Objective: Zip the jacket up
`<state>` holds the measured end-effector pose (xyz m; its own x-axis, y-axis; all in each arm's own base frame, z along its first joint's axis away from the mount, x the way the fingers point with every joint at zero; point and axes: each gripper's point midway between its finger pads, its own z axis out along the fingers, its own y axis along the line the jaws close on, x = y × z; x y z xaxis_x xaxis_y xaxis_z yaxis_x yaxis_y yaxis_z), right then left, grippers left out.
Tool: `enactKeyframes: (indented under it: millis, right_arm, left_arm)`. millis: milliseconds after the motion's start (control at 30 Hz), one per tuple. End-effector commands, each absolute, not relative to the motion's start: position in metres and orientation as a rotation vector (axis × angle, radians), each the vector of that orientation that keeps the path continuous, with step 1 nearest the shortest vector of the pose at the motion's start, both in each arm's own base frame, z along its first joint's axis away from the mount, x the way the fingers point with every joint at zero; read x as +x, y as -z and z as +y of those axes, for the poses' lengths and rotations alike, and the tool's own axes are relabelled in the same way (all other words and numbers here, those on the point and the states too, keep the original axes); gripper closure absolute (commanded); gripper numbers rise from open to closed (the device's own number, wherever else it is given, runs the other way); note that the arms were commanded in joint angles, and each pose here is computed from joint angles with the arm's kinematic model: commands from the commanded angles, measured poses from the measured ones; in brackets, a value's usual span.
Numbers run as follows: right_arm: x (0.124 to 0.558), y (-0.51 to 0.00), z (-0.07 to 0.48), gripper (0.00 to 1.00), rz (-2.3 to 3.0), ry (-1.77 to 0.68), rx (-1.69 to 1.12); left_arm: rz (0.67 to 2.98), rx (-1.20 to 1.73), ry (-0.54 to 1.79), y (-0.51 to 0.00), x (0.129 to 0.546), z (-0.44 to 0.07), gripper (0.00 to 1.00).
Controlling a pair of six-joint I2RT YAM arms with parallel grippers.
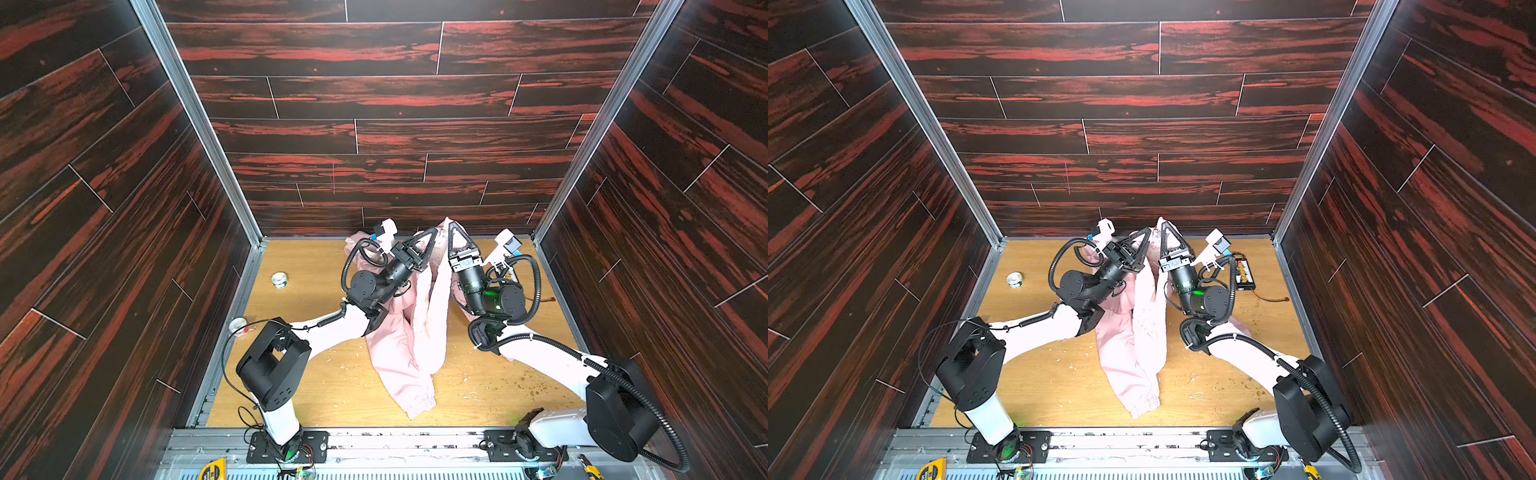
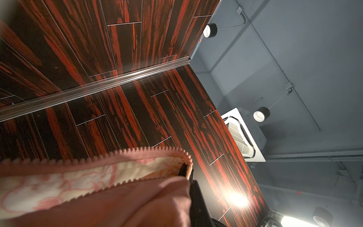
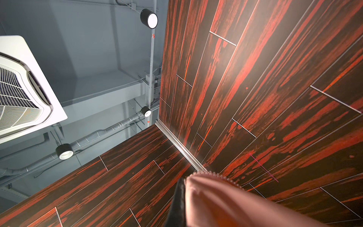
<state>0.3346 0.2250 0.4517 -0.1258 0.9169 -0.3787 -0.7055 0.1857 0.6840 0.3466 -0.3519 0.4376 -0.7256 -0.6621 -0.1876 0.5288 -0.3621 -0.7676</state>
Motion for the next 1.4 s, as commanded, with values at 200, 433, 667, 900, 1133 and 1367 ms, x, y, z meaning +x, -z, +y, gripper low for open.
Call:
enactKeyframes:
  millis: [200, 433, 667, 900, 1133, 1367]
  right_arm:
    - [0.313, -0.479, 0.209, 1.0, 0.822, -1.47, 0.274]
    - [0.311, -0.479, 0.209, 1.0, 0.825, -1.475, 0.271]
    - [0.31, -0.481, 0.208, 1.0, 0.82, -1.473, 0.269]
    - [0.31, -0.486, 0.206, 1.0, 0.803, -1.456, 0.272]
    - [0.311, -0.484, 0.204, 1.0, 0.81, -1.445, 0.282]
    - [0.309, -0.482, 0.201, 1.0, 0.814, -1.43, 0.288]
  left_arm:
    - [1.006, -0.146, 2.164, -0.468, 0.334, -0.345, 1.0]
    - [1.003, -0.146, 2.166, -0.469, 0.334, -0.345, 1.0]
    - [1.003, -0.148, 2.17, -0.469, 0.334, -0.345, 1.0]
    - [1.033, -0.159, 2.165, -0.457, 0.34, -0.351, 1.0]
    - [1.022, -0.146, 2.163, -0.462, 0.338, -0.349, 1.0]
    - [1.007, -0.123, 2.161, -0.468, 0.334, -0.348, 1.0]
